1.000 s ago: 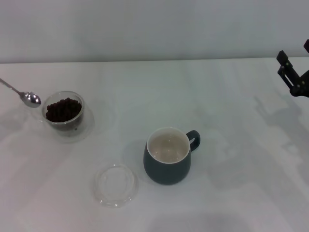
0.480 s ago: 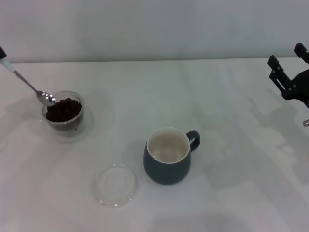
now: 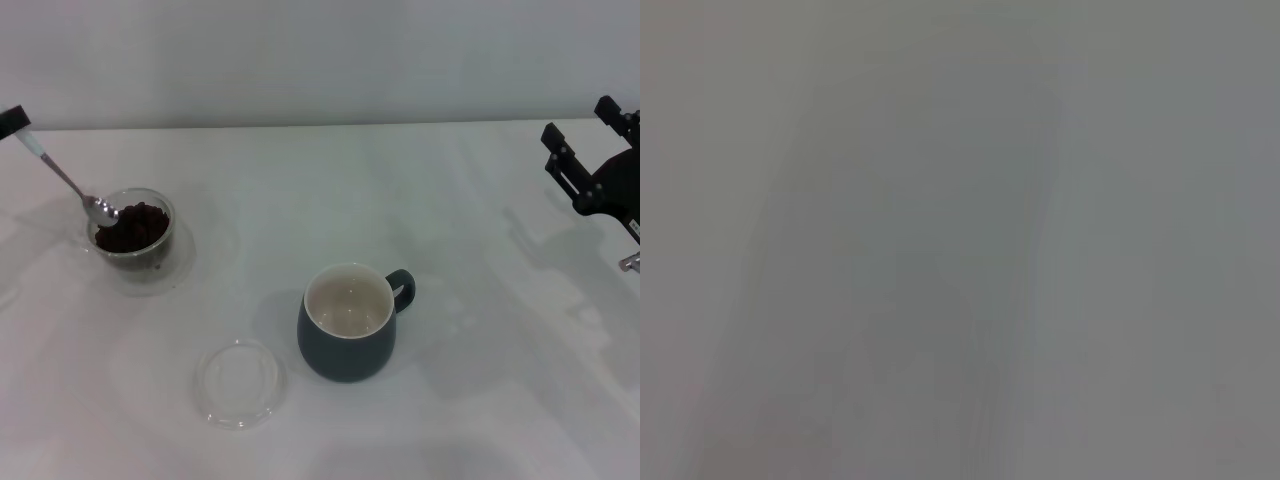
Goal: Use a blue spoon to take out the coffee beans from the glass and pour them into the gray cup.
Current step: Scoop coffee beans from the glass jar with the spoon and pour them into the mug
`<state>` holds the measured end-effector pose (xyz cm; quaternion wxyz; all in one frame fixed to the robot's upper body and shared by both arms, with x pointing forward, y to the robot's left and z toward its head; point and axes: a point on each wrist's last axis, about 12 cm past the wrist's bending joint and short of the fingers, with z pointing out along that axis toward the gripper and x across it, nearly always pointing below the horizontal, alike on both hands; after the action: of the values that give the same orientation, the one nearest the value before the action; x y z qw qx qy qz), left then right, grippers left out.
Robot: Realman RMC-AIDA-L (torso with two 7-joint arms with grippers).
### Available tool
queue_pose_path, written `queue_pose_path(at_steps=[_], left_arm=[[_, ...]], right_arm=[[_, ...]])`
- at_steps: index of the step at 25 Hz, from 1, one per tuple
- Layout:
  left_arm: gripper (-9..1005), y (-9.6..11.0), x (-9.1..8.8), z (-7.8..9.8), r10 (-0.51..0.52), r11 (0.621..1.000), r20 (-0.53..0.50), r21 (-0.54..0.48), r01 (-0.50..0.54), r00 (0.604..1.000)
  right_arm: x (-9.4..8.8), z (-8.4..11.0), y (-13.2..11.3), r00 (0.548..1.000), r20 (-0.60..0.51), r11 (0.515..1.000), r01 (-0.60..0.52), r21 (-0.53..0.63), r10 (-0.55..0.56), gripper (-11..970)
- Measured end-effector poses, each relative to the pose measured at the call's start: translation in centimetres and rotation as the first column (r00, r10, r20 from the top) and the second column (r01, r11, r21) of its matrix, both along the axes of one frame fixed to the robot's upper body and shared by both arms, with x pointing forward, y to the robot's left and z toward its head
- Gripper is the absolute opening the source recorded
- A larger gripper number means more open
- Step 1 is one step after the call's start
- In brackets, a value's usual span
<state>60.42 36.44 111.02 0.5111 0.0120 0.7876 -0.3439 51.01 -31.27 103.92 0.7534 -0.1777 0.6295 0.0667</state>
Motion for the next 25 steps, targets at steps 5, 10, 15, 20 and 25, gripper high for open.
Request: queue_pose_path(at_steps=[5,10,15,20,25], left_arm=[[133,-1.0,0.7,-0.4,-0.014,0.999,-0.040,0.039,0.016,0.999],[133,-2.0,0.9,-0.7,-0.028,0.999,-0.047,0.041,0.029,0.999],[133,-2.6,0.9,-0.8,-0.028,0.999,-0.062,0.014,0.029,0.998],[133,-2.8,0.8,-1.0,-0.015,0.999,-0.105,-0.047,0.010,0.994],[133,-2.7,0.5,-1.4,0.000,0.995,-0.154,-0.100,-0.015,0.988]], right_arm=[[-0.1,-0.4,0.0,1.000,-0.027,1.000,0.002,-0.010,-0.002,679],[0.0,-0.5,0.0,0.999,-0.038,1.000,0.005,-0.014,-0.005,679],[-0.1,-0.4,0.0,1.000,-0.026,1.000,0.000,-0.010,0.000,679],[-0.2,-0.4,0.0,1.000,-0.029,1.000,0.000,-0.011,0.000,679],[-0.1,-0.4,0.0,1.000,-0.030,1.000,0.000,-0.012,0.000,679]])
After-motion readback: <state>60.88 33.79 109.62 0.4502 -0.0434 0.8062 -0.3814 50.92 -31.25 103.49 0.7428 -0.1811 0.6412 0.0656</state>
